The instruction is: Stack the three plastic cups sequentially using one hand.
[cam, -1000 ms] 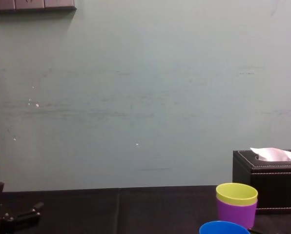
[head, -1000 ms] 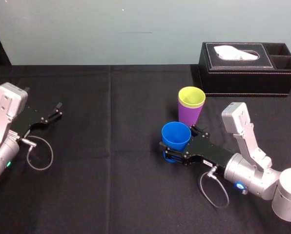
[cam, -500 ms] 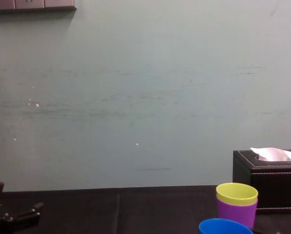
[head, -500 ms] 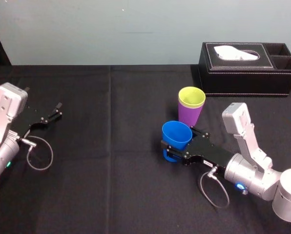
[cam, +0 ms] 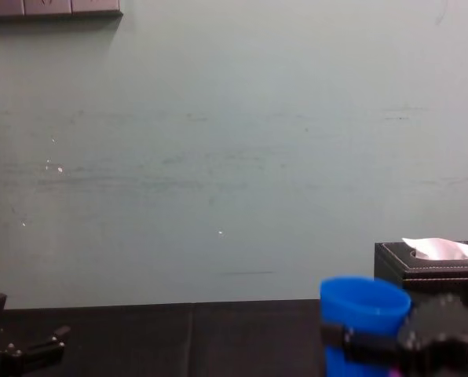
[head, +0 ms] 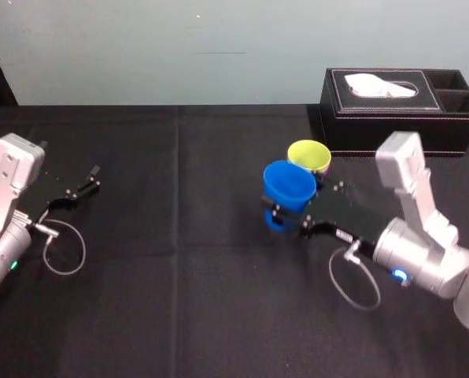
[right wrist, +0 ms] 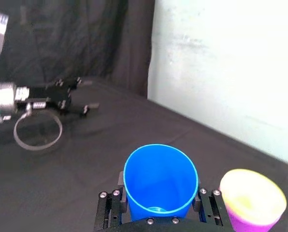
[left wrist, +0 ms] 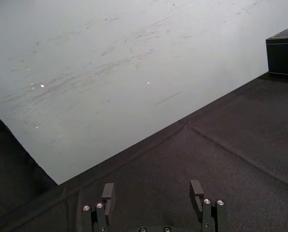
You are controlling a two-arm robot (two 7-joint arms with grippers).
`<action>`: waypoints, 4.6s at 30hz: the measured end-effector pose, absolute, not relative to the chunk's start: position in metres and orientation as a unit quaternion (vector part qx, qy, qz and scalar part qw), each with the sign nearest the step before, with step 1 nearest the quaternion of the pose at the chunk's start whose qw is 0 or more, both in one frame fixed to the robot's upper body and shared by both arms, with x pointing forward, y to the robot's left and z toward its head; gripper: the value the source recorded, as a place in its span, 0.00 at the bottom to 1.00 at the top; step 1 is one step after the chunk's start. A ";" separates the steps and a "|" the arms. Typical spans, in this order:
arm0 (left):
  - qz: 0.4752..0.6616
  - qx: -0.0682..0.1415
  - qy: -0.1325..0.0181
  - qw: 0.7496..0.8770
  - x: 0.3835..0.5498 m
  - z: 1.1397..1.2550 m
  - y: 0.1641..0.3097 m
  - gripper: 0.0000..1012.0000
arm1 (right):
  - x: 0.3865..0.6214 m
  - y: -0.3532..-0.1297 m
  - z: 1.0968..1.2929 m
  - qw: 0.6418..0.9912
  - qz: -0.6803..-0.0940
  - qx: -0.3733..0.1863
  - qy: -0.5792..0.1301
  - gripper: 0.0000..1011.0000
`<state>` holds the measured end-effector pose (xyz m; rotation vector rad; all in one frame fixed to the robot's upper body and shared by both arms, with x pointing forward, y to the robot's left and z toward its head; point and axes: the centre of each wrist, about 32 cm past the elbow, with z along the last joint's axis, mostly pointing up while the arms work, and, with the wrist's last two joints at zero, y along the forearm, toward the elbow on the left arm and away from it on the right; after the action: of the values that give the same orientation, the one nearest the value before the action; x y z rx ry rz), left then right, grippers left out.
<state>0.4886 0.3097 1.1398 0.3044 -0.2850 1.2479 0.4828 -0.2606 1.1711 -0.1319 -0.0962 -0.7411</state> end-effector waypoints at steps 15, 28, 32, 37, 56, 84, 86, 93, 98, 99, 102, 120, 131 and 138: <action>0.580 0.141 -0.132 0.791 0.489 1.140 0.310 1.00 | 0.523 -0.268 1.221 0.914 -0.399 -0.043 -0.060 0.72; 0.580 0.141 -0.132 0.791 0.489 1.140 0.310 1.00 | 0.543 -0.276 1.221 0.900 -0.431 -0.046 -0.051 0.72; 0.580 0.142 -0.132 0.791 0.489 1.140 0.310 1.00 | 0.547 -0.276 1.218 0.897 -0.436 -0.049 -0.048 0.72; 0.580 0.141 -0.132 0.791 0.489 1.140 0.310 1.00 | 0.549 -0.276 1.214 0.896 -0.440 -0.051 -0.046 0.72; 0.580 0.141 -0.132 0.791 0.489 1.140 0.310 1.00 | 0.552 -0.275 1.200 0.892 -0.446 -0.061 -0.045 0.72; 0.580 0.141 -0.132 0.791 0.489 1.140 0.310 1.00 | 0.551 -0.276 1.182 0.890 -0.446 -0.080 -0.041 0.72; 0.580 0.142 -0.132 0.791 0.489 1.140 0.310 1.00 | 0.551 -0.276 1.180 0.890 -0.447 -0.082 -0.040 0.72; 0.580 0.141 -0.132 0.791 0.489 1.140 0.310 1.00 | 0.551 -0.277 1.179 0.890 -0.447 -0.083 -0.039 0.72; 0.580 0.141 -0.132 0.791 0.489 1.140 0.310 1.00 | 0.551 -0.276 1.179 0.890 -0.447 -0.083 -0.039 0.72; 0.580 0.142 -0.132 0.791 0.489 1.140 0.310 1.00 | 0.551 -0.276 1.180 0.890 -0.447 -0.083 -0.039 0.72; 0.580 0.141 -0.132 0.791 0.489 1.140 0.310 1.00 | 0.551 -0.276 1.180 0.890 -0.447 -0.082 -0.040 0.75; 0.580 0.141 -0.132 0.791 0.489 1.140 0.310 1.00 | 0.547 -0.277 1.184 0.891 -0.445 -0.077 -0.045 0.99; 0.580 0.141 -0.132 0.791 0.489 1.140 0.310 1.00 | 0.517 -0.285 1.191 0.879 -0.471 -0.055 -0.052 0.99; 0.580 0.141 -0.132 0.791 0.489 1.140 0.310 1.00 | 0.494 -0.284 1.178 0.848 -0.526 -0.045 -0.047 0.99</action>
<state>0.4886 0.3096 1.1398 0.3044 -0.2850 1.2479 0.4937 -0.2837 1.1779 -0.0950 -0.0984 -1.1077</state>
